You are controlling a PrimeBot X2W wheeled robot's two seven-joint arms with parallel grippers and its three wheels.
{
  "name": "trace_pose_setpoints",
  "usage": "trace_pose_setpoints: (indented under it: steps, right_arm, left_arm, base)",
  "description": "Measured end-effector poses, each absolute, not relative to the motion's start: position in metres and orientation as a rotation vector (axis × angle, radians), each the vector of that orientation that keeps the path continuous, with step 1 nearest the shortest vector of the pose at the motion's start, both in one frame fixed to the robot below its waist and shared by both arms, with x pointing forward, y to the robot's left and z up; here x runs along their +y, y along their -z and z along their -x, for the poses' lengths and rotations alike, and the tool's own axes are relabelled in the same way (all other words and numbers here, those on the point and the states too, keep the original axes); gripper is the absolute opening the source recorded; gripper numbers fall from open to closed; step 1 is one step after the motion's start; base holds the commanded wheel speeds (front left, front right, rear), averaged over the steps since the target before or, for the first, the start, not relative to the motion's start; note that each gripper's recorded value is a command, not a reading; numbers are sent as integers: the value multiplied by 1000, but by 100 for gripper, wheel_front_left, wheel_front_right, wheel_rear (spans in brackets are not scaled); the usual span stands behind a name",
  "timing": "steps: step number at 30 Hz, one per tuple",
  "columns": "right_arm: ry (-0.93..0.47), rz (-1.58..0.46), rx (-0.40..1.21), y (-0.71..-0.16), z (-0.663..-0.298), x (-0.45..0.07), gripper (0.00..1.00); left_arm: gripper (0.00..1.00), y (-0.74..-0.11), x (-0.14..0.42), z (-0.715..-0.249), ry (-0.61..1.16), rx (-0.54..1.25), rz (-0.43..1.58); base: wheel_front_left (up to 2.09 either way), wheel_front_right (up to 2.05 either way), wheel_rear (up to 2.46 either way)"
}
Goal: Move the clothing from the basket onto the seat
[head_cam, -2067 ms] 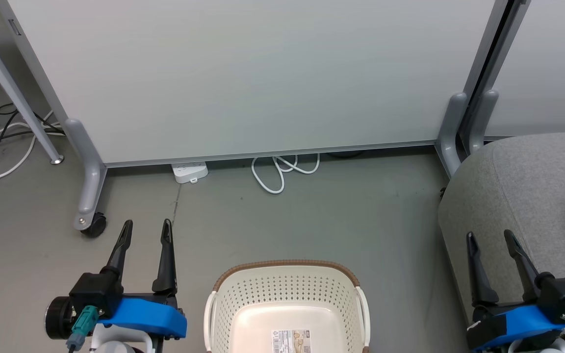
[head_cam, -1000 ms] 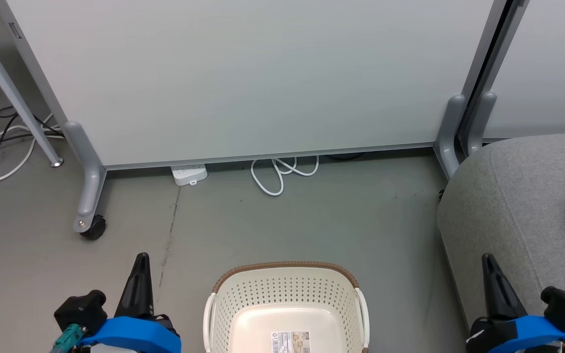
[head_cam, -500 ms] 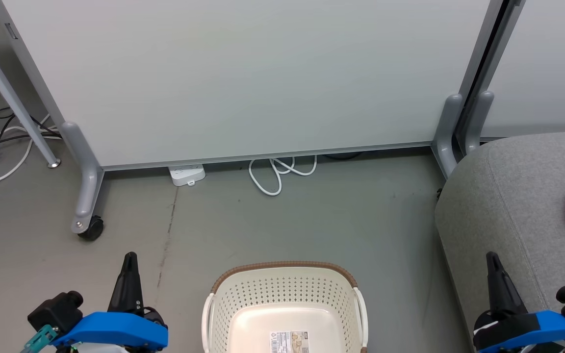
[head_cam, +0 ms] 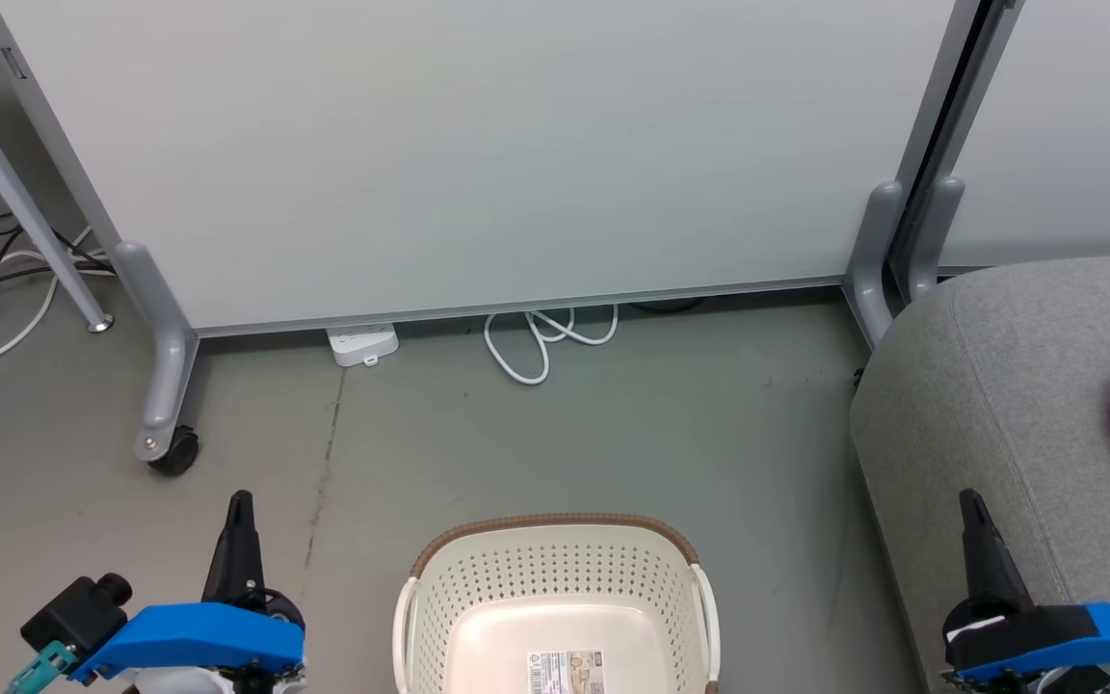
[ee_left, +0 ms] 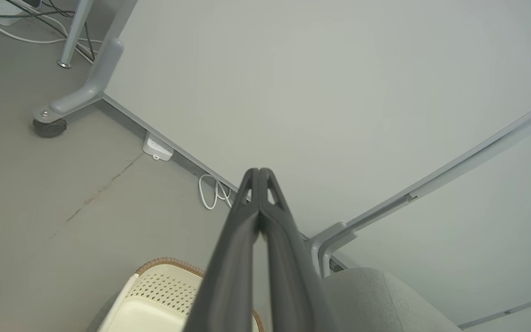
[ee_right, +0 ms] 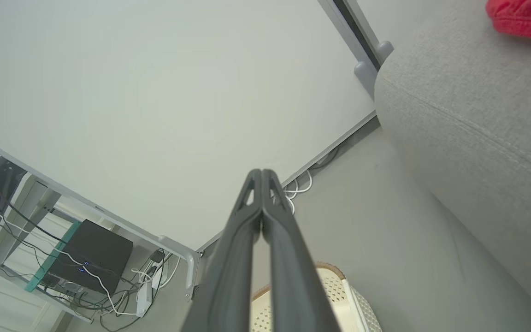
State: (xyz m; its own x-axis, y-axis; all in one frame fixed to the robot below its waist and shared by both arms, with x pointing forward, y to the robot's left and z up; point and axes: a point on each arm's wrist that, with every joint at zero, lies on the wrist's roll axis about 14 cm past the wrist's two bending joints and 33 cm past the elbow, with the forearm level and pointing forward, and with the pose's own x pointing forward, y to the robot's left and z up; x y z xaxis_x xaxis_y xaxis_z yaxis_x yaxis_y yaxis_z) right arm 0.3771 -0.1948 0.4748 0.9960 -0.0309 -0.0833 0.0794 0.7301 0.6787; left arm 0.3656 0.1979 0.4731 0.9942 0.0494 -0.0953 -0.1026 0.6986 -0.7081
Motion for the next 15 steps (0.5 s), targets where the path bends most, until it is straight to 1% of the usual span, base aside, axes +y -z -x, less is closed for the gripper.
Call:
trace_pose_setpoints:
  steps: [15]
  right_arm:
    - [70, -942, 61, -480, -380, -197, 0]
  left_arm:
    - [0, -477, 200, -370, -89, 64, 976]
  base:
    - [0, 0, 0]
